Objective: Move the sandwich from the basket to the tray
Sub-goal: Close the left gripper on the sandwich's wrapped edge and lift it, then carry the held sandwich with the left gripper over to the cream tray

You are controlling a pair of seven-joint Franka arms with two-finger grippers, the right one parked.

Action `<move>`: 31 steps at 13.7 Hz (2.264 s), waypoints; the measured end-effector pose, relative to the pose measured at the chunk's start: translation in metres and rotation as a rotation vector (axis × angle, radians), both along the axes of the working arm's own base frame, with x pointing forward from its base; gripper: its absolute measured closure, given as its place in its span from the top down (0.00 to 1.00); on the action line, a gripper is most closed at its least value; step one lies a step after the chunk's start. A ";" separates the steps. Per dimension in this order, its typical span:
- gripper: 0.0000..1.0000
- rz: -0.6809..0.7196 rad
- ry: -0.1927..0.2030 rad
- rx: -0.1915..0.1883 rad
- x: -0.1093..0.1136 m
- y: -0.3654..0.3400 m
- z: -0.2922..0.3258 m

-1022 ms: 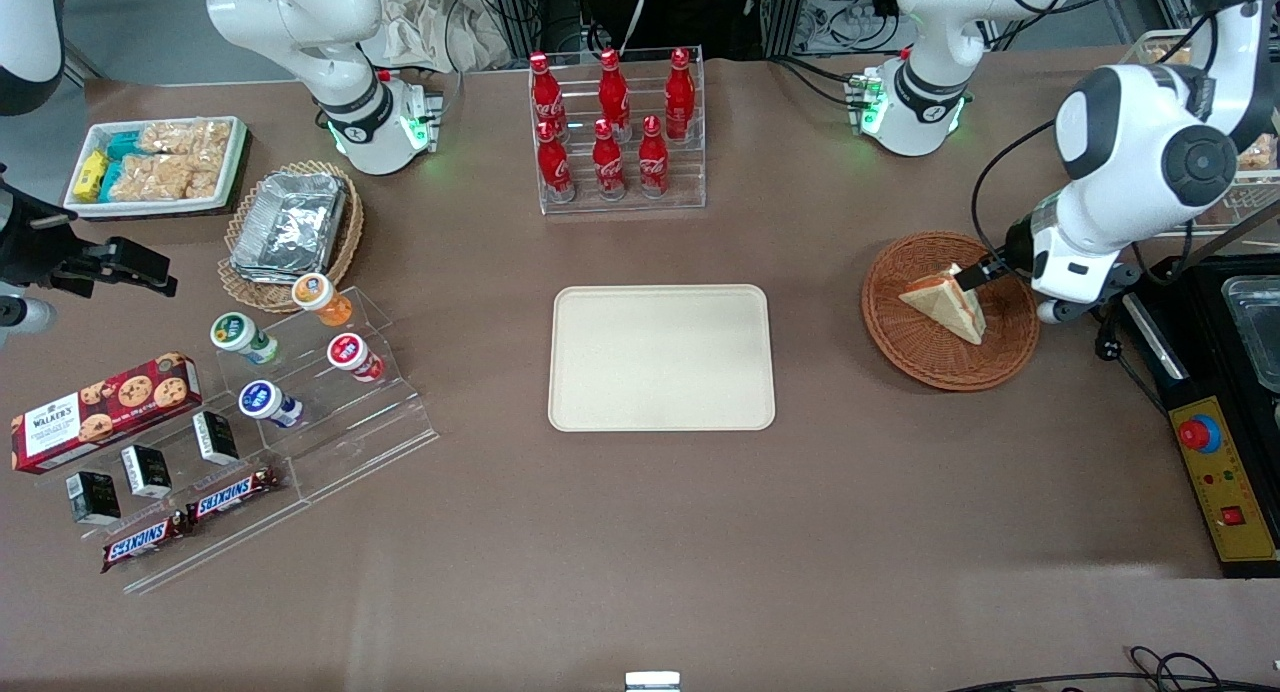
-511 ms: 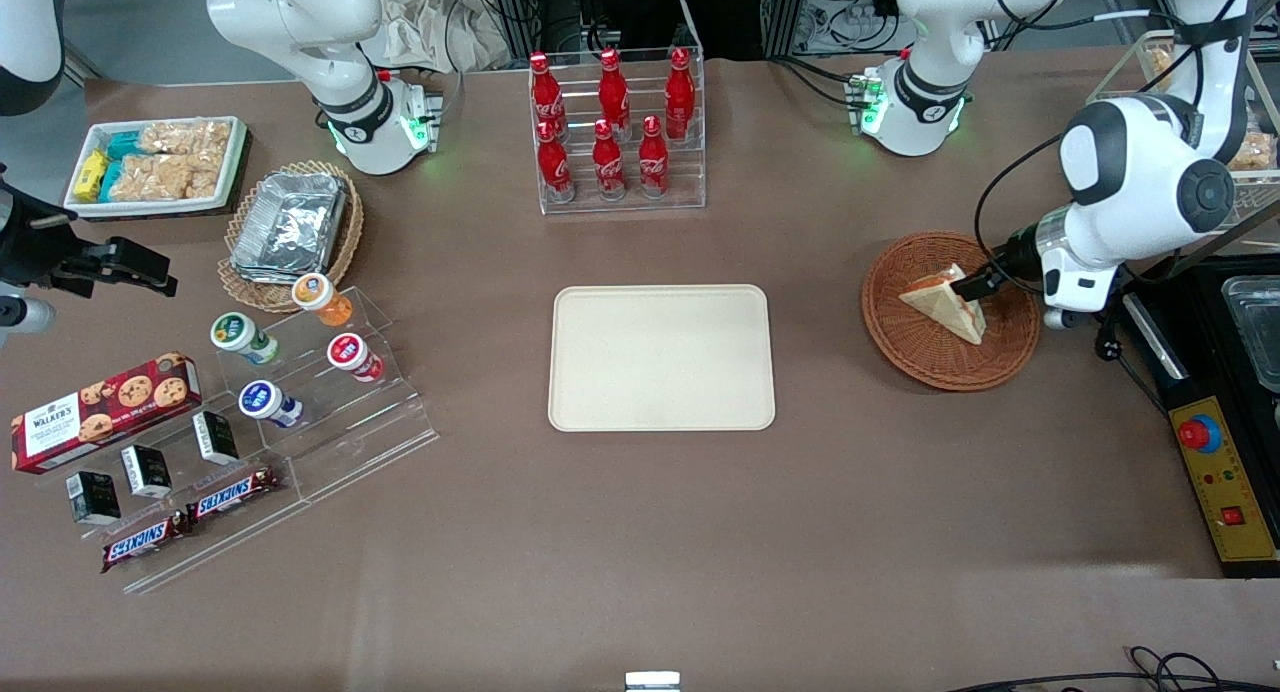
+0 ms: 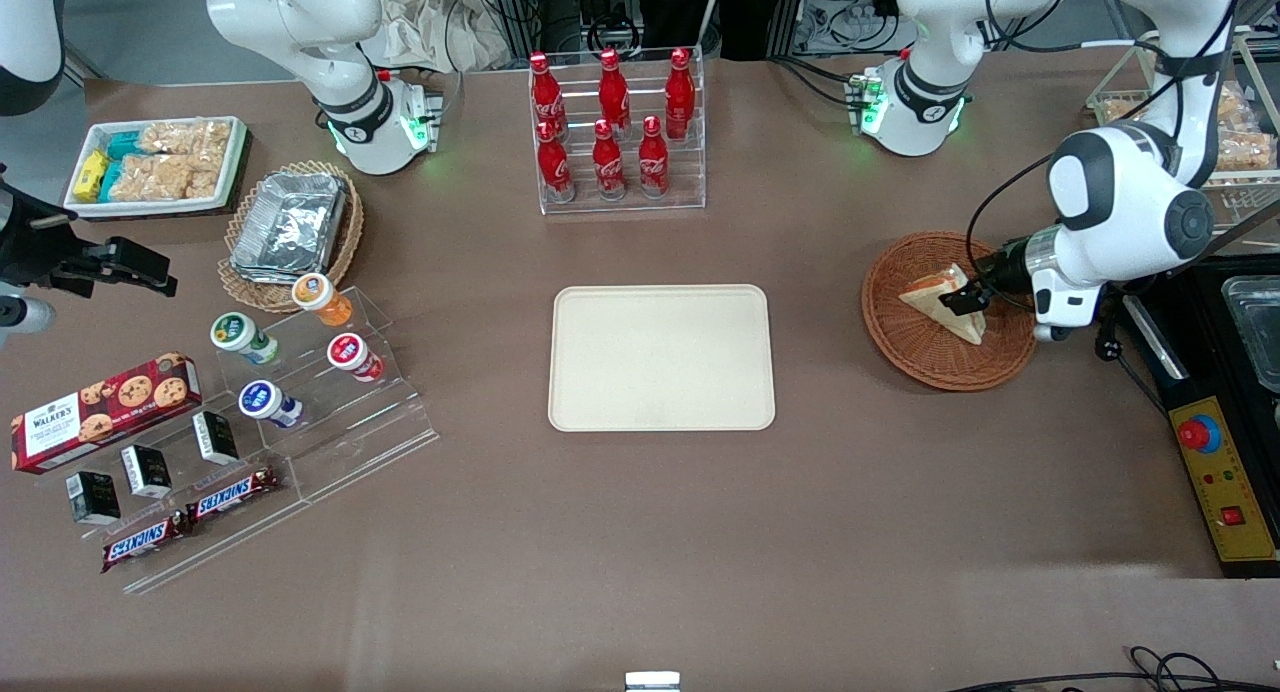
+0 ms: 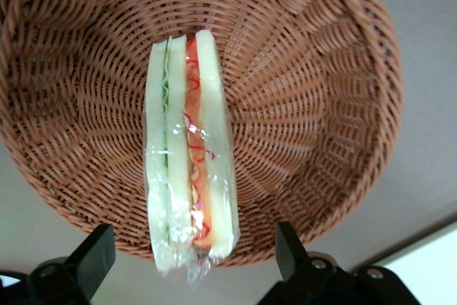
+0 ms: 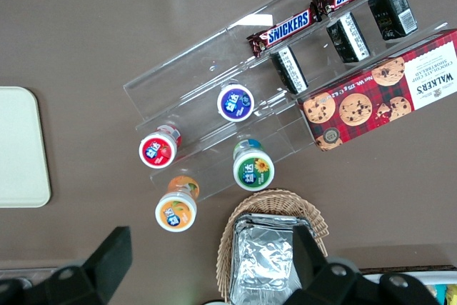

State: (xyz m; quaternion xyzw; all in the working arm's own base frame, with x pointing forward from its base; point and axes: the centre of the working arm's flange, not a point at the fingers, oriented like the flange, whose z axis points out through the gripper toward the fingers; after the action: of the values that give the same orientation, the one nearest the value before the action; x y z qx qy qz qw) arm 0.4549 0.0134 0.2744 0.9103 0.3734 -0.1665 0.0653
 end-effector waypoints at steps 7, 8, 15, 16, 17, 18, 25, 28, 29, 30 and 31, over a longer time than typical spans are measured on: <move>0.99 0.068 0.060 0.029 0.000 0.001 -0.046; 0.96 0.075 0.061 0.031 0.000 0.001 -0.046; 0.26 0.132 0.054 0.049 0.010 -0.004 -0.038; 0.25 0.132 0.047 0.049 0.012 -0.005 -0.035; 0.25 0.131 0.042 0.047 0.015 -0.005 -0.030; 0.25 0.127 0.045 0.042 0.018 -0.006 -0.024; 0.26 0.062 0.019 -0.009 0.063 -0.016 0.090; 0.26 -0.001 -0.010 0.027 0.074 -0.020 0.142; 0.26 -0.024 -0.023 0.039 0.078 -0.025 0.157; 0.26 -0.048 -0.040 0.050 0.082 -0.032 0.170; 0.26 -0.070 -0.059 0.056 0.086 -0.041 0.182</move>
State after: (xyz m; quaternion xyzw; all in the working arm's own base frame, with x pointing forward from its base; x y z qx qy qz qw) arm 0.5410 -0.0278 0.4568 0.9288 0.3437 -0.1313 0.0447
